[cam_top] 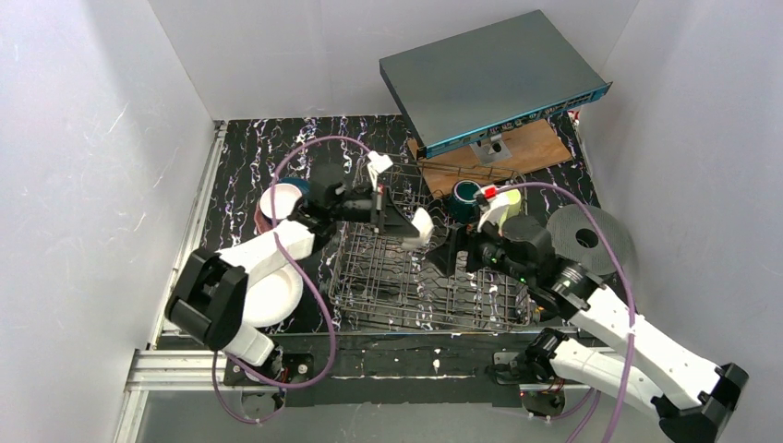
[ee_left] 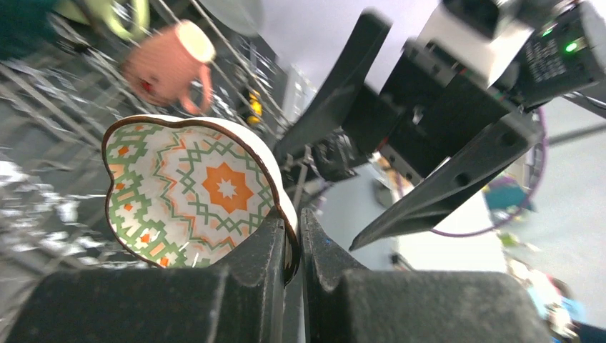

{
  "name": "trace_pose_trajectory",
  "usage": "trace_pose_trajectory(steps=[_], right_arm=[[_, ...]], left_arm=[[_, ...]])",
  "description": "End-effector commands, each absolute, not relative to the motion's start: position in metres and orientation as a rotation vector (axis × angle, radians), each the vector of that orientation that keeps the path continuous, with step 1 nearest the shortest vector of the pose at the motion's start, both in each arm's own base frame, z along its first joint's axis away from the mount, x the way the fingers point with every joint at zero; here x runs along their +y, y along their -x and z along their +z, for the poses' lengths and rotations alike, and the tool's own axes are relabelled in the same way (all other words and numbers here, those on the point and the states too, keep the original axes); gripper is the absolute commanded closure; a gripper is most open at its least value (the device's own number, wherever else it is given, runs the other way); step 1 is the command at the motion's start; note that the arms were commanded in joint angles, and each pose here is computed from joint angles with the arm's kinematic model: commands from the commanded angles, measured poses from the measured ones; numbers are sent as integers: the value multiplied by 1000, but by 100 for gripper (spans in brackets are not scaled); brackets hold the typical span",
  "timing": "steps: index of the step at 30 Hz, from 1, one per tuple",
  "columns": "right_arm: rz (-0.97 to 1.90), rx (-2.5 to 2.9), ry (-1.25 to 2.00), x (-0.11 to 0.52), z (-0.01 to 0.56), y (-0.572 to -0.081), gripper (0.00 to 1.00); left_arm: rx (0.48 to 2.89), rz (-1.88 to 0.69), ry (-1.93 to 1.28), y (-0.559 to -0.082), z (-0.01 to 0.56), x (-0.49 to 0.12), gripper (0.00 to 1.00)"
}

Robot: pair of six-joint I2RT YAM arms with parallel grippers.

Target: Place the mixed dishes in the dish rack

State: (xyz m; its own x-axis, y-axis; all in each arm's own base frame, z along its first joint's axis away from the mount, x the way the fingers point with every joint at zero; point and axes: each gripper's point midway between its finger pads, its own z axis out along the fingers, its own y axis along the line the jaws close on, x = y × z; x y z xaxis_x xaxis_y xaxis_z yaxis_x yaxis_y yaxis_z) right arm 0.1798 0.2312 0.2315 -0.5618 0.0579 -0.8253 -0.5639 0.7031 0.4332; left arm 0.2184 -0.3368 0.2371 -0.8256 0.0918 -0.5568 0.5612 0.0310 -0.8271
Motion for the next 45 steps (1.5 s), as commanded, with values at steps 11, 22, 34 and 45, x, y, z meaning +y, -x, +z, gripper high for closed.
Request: trace_pose_trajectory(steps=[11, 22, 34, 45], right_arm=[[744, 1903, 295, 183, 263, -175, 2], [632, 1876, 148, 139, 278, -171, 2], [618, 1771, 102, 108, 294, -157, 2], [622, 1778, 109, 108, 287, -156, 2]], left_arm=[[1876, -2328, -615, -181, 256, -374, 100], [2140, -2013, -276, -184, 200, -458, 100], [2107, -2144, -146, -159, 148, -536, 100], [1991, -2200, -66, -166, 195, -550, 100]])
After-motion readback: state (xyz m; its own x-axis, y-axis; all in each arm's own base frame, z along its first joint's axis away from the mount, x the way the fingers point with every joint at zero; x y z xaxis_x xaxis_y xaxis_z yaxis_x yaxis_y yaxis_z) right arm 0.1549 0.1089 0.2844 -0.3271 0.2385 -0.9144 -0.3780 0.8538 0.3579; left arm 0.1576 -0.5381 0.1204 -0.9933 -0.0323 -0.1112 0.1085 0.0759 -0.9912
